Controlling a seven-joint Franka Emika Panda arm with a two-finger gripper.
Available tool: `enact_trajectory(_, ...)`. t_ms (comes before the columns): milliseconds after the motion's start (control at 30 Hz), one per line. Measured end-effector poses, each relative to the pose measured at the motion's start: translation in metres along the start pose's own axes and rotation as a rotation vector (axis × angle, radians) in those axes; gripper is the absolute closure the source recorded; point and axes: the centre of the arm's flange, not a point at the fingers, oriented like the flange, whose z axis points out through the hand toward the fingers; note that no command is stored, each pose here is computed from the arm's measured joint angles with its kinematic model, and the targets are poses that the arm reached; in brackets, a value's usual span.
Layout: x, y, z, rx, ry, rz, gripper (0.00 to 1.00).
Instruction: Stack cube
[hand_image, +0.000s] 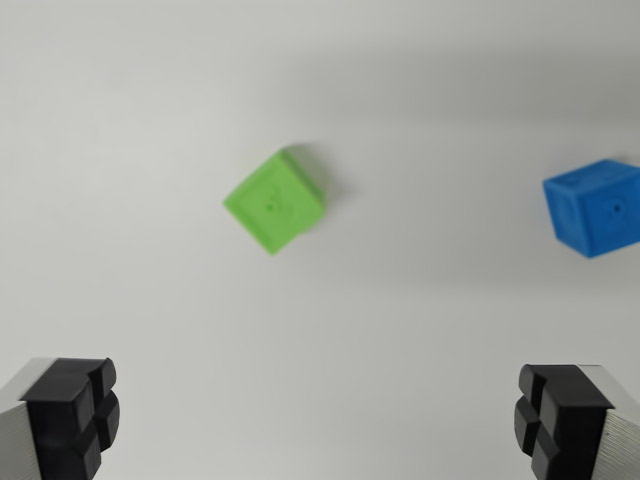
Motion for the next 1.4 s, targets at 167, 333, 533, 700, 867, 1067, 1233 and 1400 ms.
enact_trajectory(167, 0.000, 0.000, 0.000, 0.0000, 0.0000, 0.000, 0.00)
enact_trajectory(333, 0.000, 0.000, 0.000, 0.0000, 0.0000, 0.000, 0.00)
enact_trajectory(533, 0.000, 0.000, 0.001, -0.0011, -0.0011, -0.003, 0.00)
enact_trajectory(700, -0.001, 0.000, 0.005, -0.0022, -0.0022, -0.012, 0.00)
enact_trajectory(867, -0.001, 0.000, 0.011, -0.0018, -0.0021, -0.029, 0.00)
enact_trajectory(1067, -0.003, 0.000, 0.021, -0.0012, -0.0022, -0.057, 0.00)
enact_trajectory(1233, -0.005, -0.001, 0.032, -0.0012, -0.0031, -0.088, 0.00)
enact_trajectory(1400, -0.007, -0.001, 0.044, -0.0014, -0.0044, -0.121, 0.00)
